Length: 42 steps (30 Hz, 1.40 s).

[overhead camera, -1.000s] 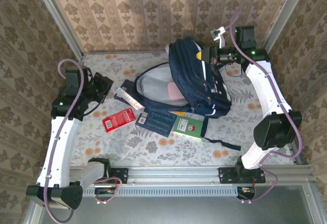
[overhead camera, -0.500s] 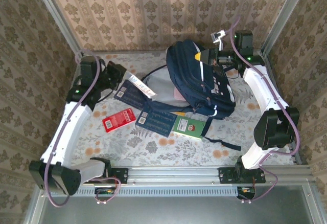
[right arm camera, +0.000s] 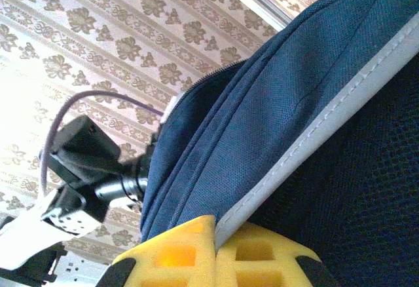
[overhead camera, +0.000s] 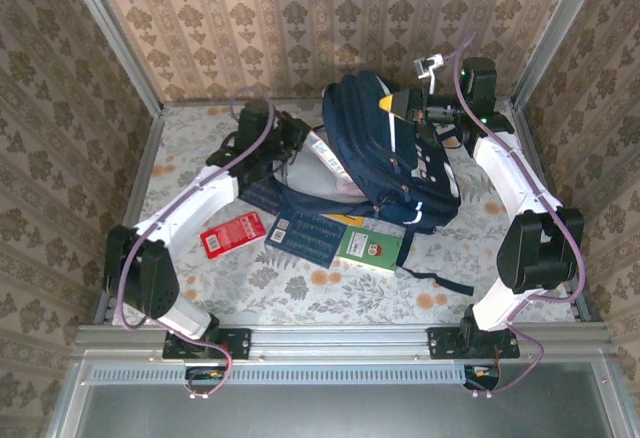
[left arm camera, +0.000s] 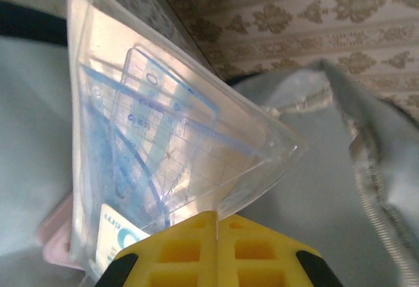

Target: Pack the student bag

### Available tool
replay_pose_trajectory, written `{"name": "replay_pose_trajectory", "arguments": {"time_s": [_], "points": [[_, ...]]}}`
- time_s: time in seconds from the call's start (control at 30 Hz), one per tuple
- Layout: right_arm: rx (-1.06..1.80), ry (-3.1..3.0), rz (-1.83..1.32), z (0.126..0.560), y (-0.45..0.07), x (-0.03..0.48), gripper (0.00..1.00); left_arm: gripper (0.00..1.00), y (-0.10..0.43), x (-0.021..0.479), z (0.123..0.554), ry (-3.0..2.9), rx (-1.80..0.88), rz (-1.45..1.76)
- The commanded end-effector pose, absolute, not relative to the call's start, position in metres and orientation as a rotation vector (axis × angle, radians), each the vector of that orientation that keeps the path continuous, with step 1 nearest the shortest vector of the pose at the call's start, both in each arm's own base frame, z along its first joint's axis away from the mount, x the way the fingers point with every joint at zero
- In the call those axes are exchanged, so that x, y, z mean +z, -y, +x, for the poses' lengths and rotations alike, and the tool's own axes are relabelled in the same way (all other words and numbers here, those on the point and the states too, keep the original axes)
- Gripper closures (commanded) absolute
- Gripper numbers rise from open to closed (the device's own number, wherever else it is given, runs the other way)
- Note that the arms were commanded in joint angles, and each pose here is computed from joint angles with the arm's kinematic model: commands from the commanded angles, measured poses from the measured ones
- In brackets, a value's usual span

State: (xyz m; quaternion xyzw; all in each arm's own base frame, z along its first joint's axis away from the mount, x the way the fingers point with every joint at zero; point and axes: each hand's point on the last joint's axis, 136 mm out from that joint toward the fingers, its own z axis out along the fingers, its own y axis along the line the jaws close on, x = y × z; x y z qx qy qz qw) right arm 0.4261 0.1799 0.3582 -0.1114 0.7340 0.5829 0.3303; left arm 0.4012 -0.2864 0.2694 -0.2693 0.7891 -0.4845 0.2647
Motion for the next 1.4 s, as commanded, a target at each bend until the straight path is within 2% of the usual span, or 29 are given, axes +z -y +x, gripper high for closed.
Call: {"name": "replay_pose_trajectory", "arguments": {"time_s": [0.0,0.3,0.4,0.53,0.57,0.63,1.03,1.37], "points": [[1.5,-1.672,-0.529,0.392,-0.186,0.434,1.0,1.0,0.319,0.309,0.406,-1.962,-1.464,-0.693],[1.522,-1.628,-0.534,0.387,-0.188,0.45,1.0,1.0,0.397,0.253,0.402,-2.067,-1.554,-0.707],[1.52,-1.629,-0.531,0.387,-0.188,0.45,1.0,0.79,0.424,0.24,0.395,-2.132,-1.615,-0.653],[1.499,-1.641,-0.516,0.389,-0.185,0.447,1.0,0.36,0.425,0.238,0.388,-2.187,-1.603,-0.595],[1.493,-1.642,-0.508,0.389,-0.183,0.446,1.0,0.31,0.419,0.241,0.387,-2.203,-1.565,-0.568],[1.478,-1.641,-0.502,0.389,-0.181,0.446,1.0,0.26,0.406,0.245,0.385,-2.23,-1.496,-0.527],[1.319,-1.738,-0.386,0.405,-0.162,0.417,1.0,0.26,0.324,0.232,0.349,-2.41,-1.269,-0.499],[1.193,-1.857,-0.318,0.41,-0.157,0.389,1.0,0.27,0.207,0.238,0.318,-2.418,-0.907,-0.53]]}}
